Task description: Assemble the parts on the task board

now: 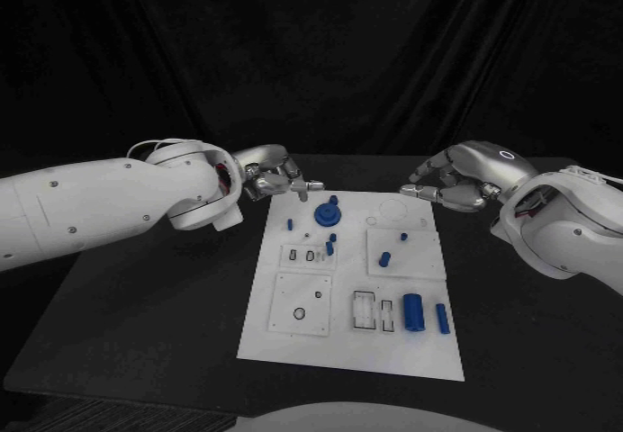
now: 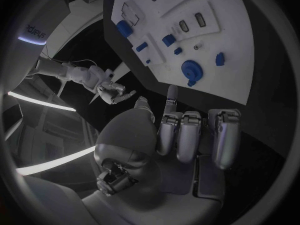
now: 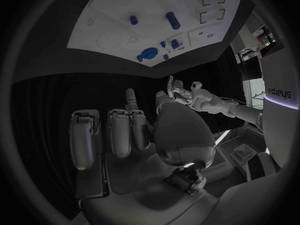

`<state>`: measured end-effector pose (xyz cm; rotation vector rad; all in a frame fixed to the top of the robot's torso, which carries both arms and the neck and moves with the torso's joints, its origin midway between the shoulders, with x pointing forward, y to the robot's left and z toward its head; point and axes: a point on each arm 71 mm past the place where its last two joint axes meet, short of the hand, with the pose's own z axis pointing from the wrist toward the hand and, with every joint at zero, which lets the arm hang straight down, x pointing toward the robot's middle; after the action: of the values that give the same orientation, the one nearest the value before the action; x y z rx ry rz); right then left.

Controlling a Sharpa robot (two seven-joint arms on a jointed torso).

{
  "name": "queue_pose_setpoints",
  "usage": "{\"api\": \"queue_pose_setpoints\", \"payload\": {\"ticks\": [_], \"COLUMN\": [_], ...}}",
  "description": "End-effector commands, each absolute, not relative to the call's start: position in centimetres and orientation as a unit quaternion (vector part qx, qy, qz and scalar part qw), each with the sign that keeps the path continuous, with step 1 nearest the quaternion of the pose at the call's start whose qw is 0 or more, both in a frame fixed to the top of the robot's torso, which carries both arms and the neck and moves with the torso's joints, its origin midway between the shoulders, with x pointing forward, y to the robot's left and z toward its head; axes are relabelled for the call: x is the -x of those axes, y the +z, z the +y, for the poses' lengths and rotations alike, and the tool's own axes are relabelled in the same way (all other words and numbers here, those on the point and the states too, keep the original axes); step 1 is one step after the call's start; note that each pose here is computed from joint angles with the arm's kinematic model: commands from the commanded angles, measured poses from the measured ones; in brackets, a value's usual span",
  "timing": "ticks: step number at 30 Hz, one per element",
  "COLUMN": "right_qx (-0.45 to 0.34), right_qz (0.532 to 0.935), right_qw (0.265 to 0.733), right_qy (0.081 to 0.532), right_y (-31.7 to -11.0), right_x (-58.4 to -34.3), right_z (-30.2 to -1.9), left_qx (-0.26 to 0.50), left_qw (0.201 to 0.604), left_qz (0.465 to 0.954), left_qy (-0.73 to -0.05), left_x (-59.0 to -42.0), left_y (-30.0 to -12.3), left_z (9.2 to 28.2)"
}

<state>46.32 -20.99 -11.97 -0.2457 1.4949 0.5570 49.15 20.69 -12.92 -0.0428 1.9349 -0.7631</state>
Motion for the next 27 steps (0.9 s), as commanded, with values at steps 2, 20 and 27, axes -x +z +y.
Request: {"api": "queue_pose_setpoints", "payload": {"ticks": [2, 20, 27], "right_qx": [0.104, 0.096, 0.095], "right_qz": [0.686, 0.694, 0.697], "right_qw": [0.678, 0.673, 0.669], "right_qy": [0.242, 0.238, 0.238], "right_y": [-12.7, -13.6, -14.2], "right_x": [-46.1, -45.9, -45.7], "right_z": [-21.3, -21.9, -22.0], "left_qx": [-0.027, -0.11, -0.12], "left_qw": [0.461, 0.395, 0.387], "left_qz": [0.86, 0.893, 0.896], "left_qy": [-0.217, -0.186, -0.183], "left_x": [-49.3, -50.2, -50.3], "left_y": [-14.1, -15.1, -15.3], "left_z": [19.9, 13.2, 12.3]}}
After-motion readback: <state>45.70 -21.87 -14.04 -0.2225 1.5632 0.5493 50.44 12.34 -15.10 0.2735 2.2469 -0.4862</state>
